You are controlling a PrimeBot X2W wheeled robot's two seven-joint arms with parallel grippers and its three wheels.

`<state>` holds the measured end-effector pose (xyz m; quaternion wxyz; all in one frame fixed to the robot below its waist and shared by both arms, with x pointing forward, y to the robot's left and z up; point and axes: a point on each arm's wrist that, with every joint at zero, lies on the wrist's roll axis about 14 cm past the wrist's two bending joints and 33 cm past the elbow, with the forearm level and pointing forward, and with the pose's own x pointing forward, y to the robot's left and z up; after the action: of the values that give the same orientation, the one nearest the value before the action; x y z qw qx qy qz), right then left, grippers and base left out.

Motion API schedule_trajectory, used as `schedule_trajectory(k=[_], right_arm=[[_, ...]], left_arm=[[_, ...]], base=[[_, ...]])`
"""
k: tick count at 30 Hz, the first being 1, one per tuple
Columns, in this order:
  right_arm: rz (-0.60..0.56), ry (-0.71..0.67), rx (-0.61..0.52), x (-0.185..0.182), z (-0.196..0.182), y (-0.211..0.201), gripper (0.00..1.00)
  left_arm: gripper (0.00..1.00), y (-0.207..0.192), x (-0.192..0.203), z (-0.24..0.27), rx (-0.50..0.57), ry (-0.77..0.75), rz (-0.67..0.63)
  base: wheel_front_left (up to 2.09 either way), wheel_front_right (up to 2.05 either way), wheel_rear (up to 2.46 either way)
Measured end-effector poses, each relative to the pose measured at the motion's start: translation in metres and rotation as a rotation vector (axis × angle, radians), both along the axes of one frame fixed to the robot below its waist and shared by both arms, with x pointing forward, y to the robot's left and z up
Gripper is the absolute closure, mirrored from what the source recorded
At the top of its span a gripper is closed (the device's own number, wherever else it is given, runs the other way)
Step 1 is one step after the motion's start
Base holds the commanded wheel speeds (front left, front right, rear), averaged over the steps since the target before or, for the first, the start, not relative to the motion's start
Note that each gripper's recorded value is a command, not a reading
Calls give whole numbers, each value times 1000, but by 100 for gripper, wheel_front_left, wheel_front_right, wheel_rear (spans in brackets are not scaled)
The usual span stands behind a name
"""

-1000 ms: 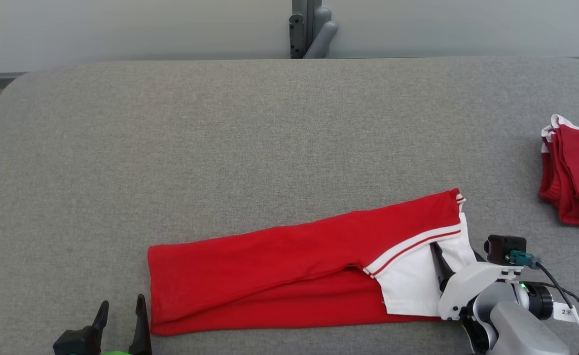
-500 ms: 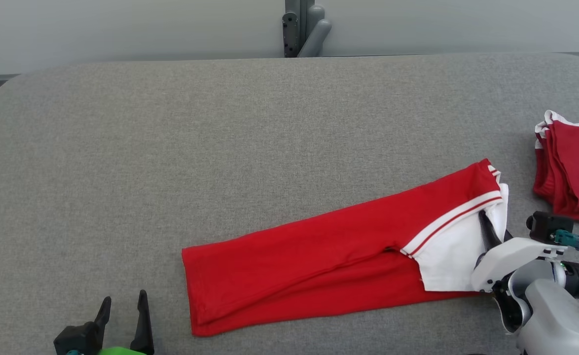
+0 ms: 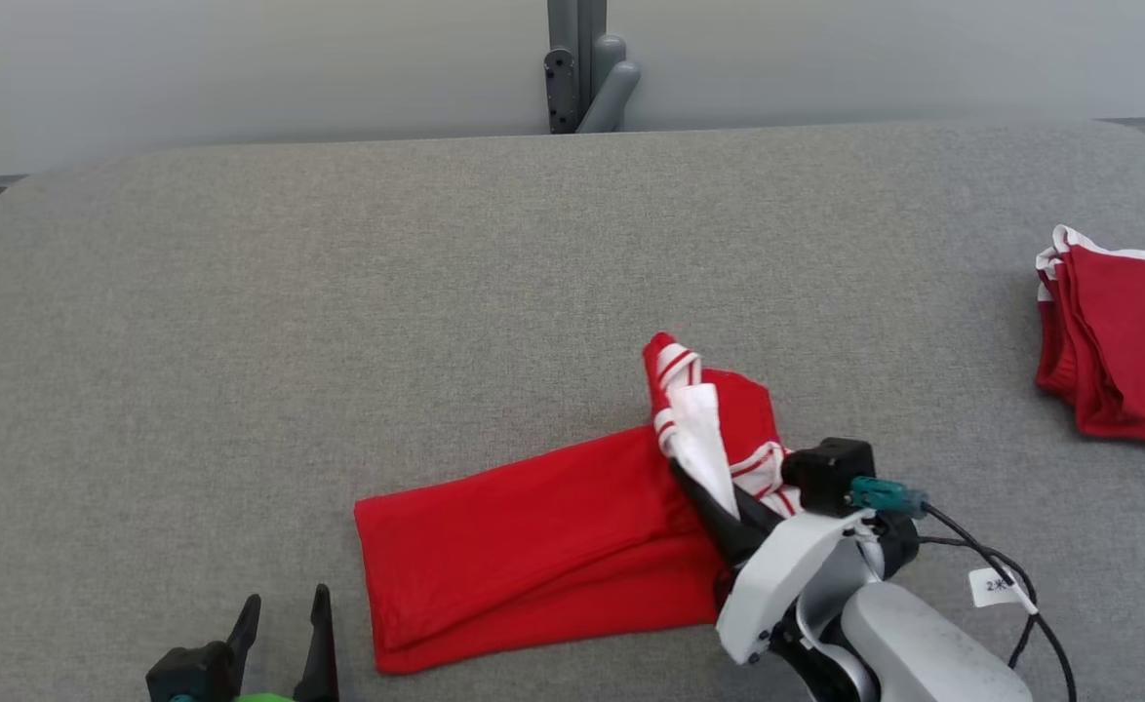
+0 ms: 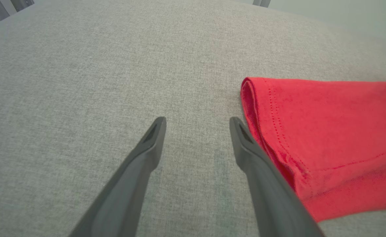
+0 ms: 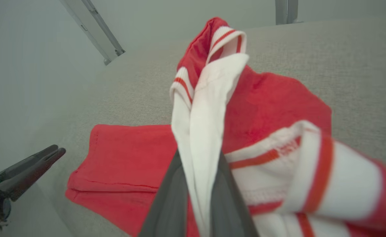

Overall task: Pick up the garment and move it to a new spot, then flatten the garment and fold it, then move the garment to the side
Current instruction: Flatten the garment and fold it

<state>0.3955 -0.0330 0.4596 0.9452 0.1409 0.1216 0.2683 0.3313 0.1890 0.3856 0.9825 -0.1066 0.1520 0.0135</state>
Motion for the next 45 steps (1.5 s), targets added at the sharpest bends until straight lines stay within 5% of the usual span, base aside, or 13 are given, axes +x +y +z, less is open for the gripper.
schedule_trajectory(k=[9,15,16,17,18,25,31,37,45], right_arm=[[325,28,15,-37,11,98,100],[440,54,-35,-43,-5,134,100],[449,58,-43,-43,-8,138,77],[454,61,-51,-41,-12,141,26],[467,55,-67,-41,-15,144,0],[481,-22,124,-34,23,175,0],[255,-103,240,21,60,132,0],[39,-112,168,35,39,52,0],[57,-48,160,-8,16,46,0]], left_arm=[[0,-13,-9,-1,-26,8,-26],[0,-1,-22,-4,-31,21,24],[0,4,-25,-5,-31,24,40],[0,8,-28,-5,-30,28,56],[0,12,-31,-6,-29,32,70],[0,35,-45,-9,-21,46,157],[0,36,-35,-4,-17,24,149],[0,20,-16,5,-12,-12,84],[0,2,-3,9,-14,-28,18]], base=[[0,0,0],[0,0,0],[0,0,0],[0,0,0],[0,0,0],[0,0,0],[0,0,0],[0,0,0],[0,0,0]])
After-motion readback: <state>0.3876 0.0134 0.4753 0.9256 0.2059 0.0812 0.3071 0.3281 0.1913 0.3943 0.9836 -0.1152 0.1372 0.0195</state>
